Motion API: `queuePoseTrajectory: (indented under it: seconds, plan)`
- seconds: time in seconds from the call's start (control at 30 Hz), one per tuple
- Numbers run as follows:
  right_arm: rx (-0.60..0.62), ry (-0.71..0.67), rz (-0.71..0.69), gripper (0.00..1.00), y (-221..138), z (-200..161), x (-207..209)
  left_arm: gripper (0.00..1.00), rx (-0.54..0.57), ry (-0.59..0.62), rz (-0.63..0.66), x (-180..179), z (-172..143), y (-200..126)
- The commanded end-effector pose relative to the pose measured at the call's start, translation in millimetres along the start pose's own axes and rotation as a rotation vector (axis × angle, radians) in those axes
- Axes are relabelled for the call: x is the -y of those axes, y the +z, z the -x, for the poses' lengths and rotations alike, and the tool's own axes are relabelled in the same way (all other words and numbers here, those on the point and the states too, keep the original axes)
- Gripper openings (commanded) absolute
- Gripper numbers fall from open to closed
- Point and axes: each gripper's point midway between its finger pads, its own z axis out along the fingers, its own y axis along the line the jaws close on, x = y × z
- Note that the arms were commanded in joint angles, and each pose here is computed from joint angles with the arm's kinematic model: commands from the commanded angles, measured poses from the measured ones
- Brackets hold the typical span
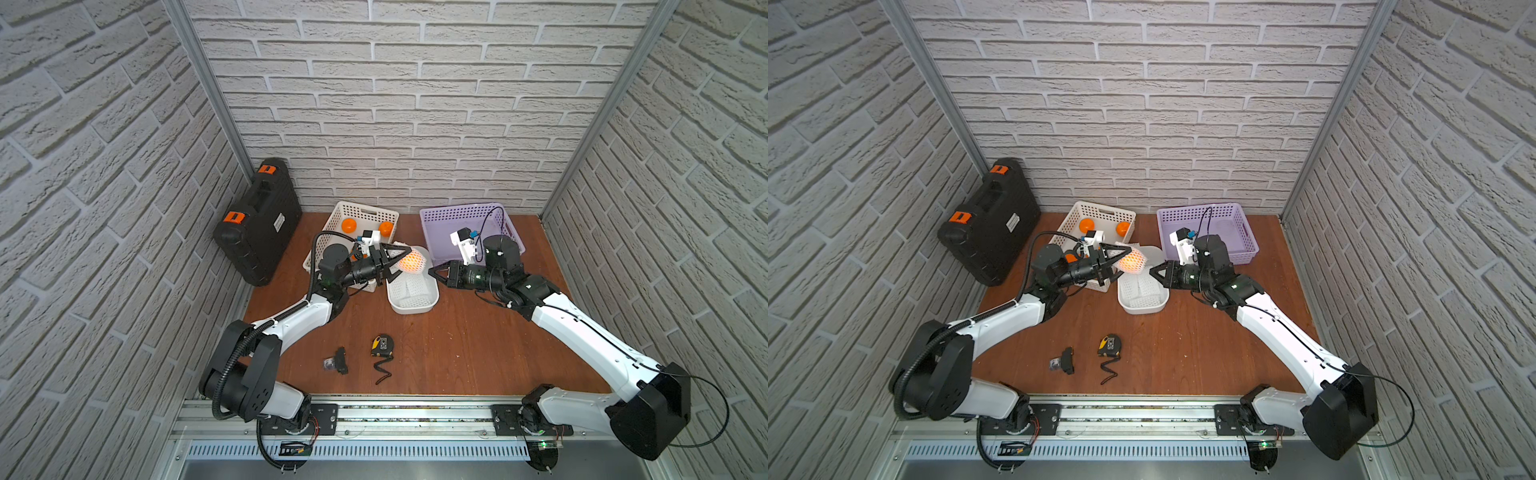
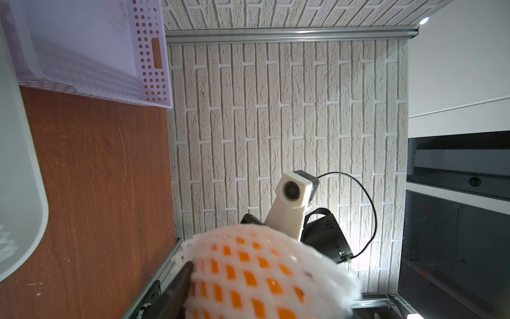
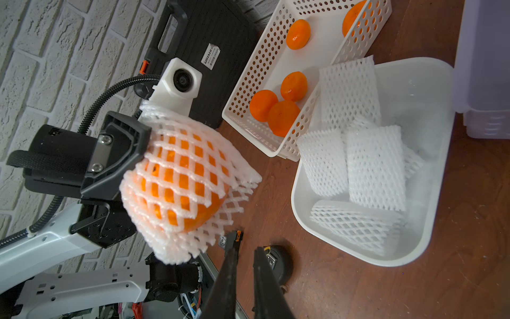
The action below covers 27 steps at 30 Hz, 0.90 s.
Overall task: Remove foam nets from oranges
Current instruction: Remove the foam net from the orange.
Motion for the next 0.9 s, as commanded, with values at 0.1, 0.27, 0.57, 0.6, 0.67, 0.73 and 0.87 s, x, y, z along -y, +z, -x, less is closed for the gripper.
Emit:
queuePoseTrajectory:
  seconds: [0.1, 0.27, 0.57, 0.6, 0.67, 0.73, 0.87]
  plan:
    - [0.042, -0.01, 0.102, 0.17, 3.4, 13.8, -24.9, 0.5, -0.009, 0.066, -0.037, 17.1, -1.8, 6.0]
    - [0.048, 0.002, 0.144, 0.19, 6.8, 15.5, -31.4, 0.5, -0.019, 0.063, -0.034, 16.2, -4.4, 9.8]
    - [0.059, -0.005, 0.221, 0.25, 6.0, 15.3, -46.8, 0.49, -0.025, 0.065, -0.032, 16.7, -5.9, 12.0]
    - [0.063, -0.009, 0.23, 0.26, 4.8, 15.4, -48.9, 0.49, -0.027, 0.064, -0.032, 16.5, -6.0, 12.2]
    - [0.071, -0.015, 0.251, 0.27, 2.7, 16.1, -53.0, 0.49, -0.026, 0.065, -0.032, 16.8, -6.0, 12.1]
    - [0.076, -0.024, 0.273, 0.27, 0.8, 15.9, -57.1, 0.49, -0.026, 0.066, -0.033, 17.6, -6.2, 11.9]
    - [0.08, -0.032, 0.288, 0.28, -0.3, 15.0, -59.8, 0.49, -0.024, 0.064, -0.032, 17.2, -5.9, 11.7]
